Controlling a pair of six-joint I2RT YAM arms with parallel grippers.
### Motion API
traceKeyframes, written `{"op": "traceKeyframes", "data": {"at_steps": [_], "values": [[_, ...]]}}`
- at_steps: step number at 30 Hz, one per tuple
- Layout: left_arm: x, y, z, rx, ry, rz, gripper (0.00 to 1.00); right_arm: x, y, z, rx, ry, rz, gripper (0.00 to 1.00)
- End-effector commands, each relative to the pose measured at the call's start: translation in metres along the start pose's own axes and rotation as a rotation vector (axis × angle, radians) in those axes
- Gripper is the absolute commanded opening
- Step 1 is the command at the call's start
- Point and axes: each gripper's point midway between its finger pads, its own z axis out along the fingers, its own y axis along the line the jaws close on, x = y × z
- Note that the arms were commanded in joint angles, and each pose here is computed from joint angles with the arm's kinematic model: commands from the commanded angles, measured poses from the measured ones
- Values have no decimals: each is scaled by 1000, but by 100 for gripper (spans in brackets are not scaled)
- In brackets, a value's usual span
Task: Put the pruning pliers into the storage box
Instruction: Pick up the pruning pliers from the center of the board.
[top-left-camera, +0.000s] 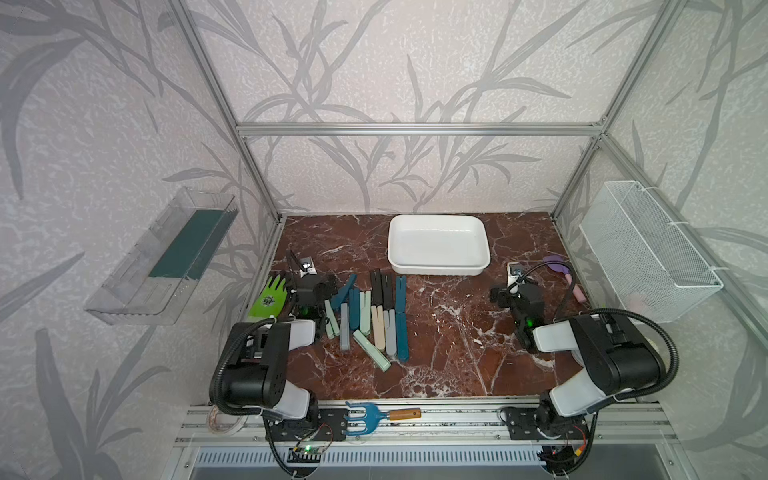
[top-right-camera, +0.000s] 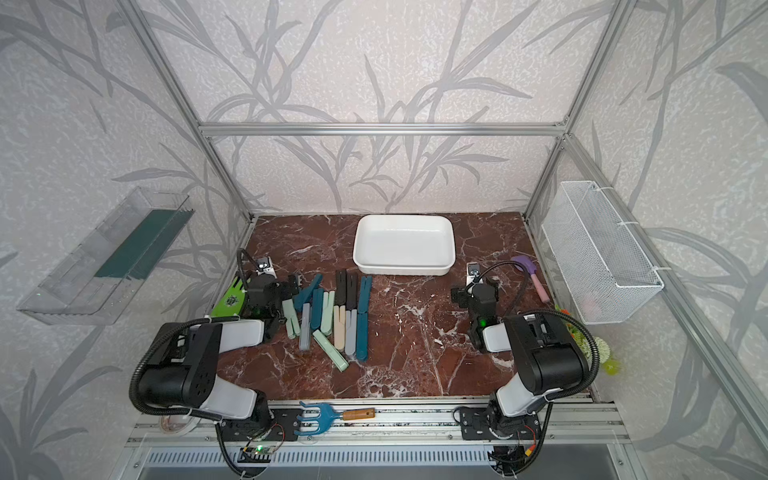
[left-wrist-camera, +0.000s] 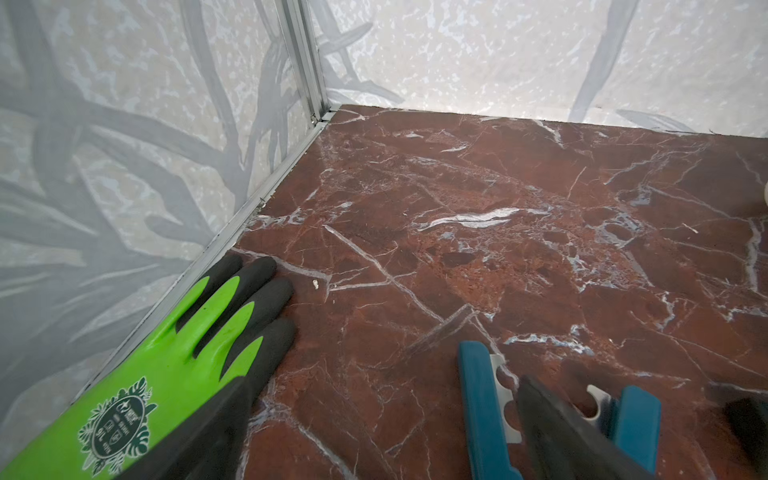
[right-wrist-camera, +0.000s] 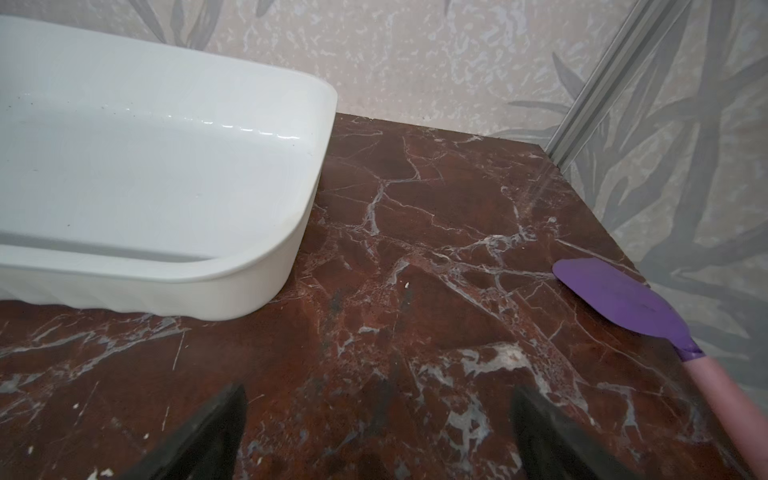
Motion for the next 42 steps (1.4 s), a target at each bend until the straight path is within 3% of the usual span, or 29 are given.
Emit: {"op": "traceKeyframes", "data": {"at_steps": [1,33,39,42], "values": [[3,2,1,-4,-1,-3,99,-12,-1,2,2,-32,16,99],[3,2,0,-3,-1,-3,99,-12,-1,2,3,-32,16,99],[2,1,1,-1,-2,-3,99,-10,-2,5,-57,-16,56,99],[3,1,1,1,0,-5,96,-11,2,6,-80,-12,46,91]]}}
